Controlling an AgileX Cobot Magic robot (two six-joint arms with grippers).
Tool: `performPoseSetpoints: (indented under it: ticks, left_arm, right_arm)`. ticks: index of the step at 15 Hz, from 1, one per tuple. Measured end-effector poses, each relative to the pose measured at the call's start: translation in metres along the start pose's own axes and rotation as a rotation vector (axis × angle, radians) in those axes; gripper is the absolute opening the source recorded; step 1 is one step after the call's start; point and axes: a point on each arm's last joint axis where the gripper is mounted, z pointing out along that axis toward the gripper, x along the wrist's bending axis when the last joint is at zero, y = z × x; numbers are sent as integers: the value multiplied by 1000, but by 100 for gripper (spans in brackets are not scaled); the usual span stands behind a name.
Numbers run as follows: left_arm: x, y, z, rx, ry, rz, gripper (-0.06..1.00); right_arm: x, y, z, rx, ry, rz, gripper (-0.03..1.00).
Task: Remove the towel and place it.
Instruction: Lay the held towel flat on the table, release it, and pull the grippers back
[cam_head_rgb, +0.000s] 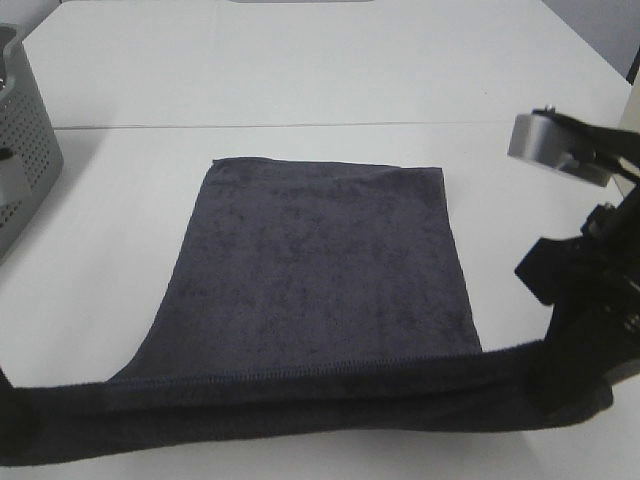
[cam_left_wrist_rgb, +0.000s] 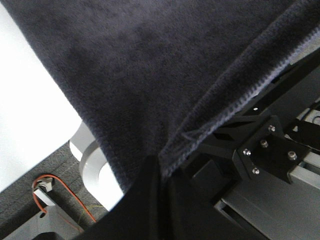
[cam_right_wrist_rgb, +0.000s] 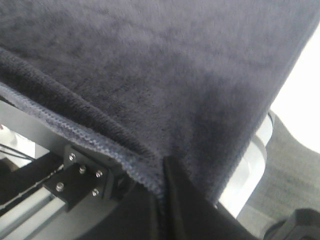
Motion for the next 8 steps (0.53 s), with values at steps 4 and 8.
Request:
performPoseSetpoints:
  ticks: [4,8]
  left_arm:
    - [4,-14,30,124,-63,-39,0]
    - [-18,-20,59,288,-39,90,0]
  right_arm:
    - [-8,-14,22,86,21,84,1]
    - [-15,-25,34,144,13,132,1]
